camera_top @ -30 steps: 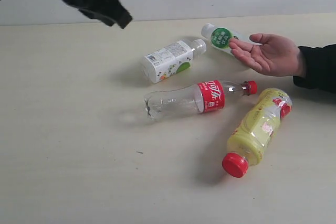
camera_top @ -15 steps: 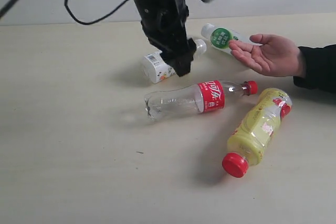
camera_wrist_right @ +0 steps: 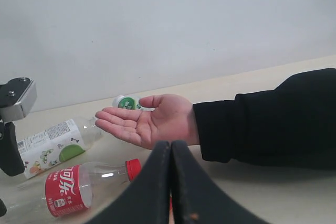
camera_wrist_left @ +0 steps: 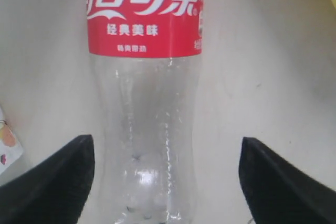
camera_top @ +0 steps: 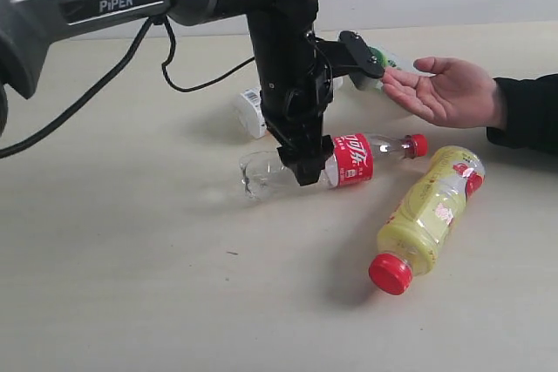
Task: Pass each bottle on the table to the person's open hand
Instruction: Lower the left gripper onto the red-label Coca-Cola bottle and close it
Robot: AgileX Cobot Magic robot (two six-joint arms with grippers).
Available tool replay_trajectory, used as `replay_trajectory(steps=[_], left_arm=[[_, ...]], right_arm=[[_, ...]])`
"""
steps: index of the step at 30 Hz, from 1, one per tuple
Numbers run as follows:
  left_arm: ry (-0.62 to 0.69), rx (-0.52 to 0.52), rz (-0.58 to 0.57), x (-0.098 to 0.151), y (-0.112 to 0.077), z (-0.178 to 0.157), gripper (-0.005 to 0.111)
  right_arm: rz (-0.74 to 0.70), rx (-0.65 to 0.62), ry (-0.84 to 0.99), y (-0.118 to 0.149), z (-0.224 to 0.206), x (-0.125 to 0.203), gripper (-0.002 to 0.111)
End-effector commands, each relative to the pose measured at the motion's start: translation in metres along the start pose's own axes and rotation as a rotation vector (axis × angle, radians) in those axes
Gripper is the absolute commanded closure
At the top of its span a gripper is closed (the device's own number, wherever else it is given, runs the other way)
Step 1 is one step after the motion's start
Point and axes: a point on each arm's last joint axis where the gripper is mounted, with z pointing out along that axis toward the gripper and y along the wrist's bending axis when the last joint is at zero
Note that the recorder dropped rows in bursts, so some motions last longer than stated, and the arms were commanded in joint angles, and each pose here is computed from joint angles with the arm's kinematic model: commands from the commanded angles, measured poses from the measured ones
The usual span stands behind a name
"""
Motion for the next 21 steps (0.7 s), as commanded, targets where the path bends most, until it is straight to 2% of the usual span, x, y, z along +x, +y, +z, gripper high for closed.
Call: replay_trajectory(steps=[1, 13, 17, 19, 21], left_arm=[[0.019, -0.001, 0.008, -0.001, 0.001, 0.008, 0.033], [0.046, 0.015, 0.006, -0.001, 0.005, 0.047, 0.033], [0.064, 0.021, 0.005, 0.001, 0.006, 0.056, 0.037], [0.064, 0.021, 0.005, 0.001, 0.006, 0.056, 0.045], [0.064, 0.021, 0.005, 0.001, 0.006, 0.056, 0.064]], right_arm=[[-0.003, 0.005, -0.007, 0.000, 0.000, 0.001, 0.108], [-0.003, 0.005, -0.007, 0.000, 0.000, 0.001, 0.108], [-0.003, 0.005, -0.007, 0.000, 0.000, 0.001, 0.108], [-0.003, 0.005, -0.007, 0.000, 0.000, 0.001, 0.108], [-0.003, 0.005, -0.007, 0.000, 0.000, 0.001, 0.108]])
